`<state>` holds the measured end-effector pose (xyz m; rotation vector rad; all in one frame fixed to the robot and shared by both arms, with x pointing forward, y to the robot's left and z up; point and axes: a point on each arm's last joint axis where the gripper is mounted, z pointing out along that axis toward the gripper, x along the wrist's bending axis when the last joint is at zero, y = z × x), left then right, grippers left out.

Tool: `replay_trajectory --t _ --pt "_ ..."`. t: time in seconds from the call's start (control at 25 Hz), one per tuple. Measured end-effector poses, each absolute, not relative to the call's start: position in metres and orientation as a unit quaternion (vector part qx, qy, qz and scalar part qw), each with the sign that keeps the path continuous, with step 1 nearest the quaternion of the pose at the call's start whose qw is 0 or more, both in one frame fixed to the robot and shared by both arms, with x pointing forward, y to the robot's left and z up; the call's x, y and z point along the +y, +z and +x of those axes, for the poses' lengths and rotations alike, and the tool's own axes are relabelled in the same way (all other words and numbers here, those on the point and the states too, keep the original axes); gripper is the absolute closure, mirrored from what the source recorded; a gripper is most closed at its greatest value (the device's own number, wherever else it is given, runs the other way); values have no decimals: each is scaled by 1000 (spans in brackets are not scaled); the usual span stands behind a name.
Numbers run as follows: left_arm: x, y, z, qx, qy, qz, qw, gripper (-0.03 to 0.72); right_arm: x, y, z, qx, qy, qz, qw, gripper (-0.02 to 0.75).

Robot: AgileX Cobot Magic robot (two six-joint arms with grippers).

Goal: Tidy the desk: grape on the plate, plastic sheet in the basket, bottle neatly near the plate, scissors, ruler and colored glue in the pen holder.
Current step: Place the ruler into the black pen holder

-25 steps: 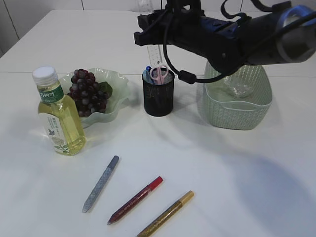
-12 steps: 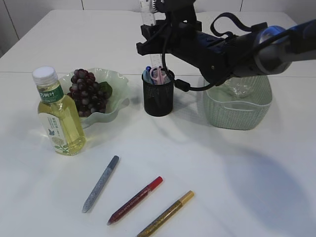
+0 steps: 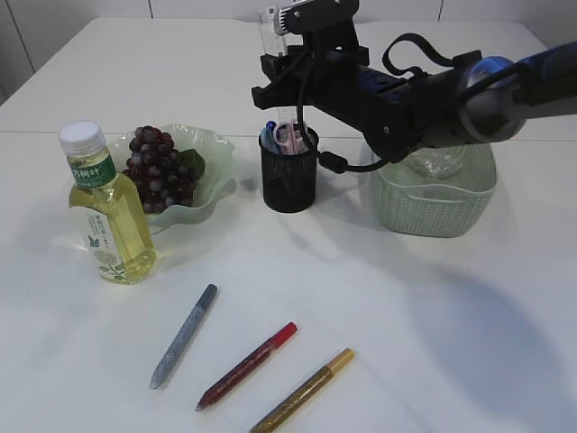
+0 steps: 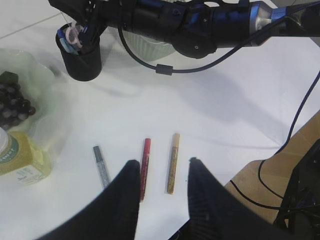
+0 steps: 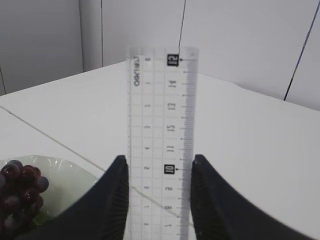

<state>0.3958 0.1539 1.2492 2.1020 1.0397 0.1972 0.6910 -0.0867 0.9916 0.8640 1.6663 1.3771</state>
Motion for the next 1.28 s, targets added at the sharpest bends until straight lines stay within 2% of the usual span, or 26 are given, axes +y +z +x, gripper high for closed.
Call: replay_trajectory --t 0.88,1.28 --pt "154 1249 396 408 77 825 384 448 -91 983 692 666 520 388 368 430" --pt "154 1249 396 408 77 825 384 449 -91 978 691 677 506 401 352 325"
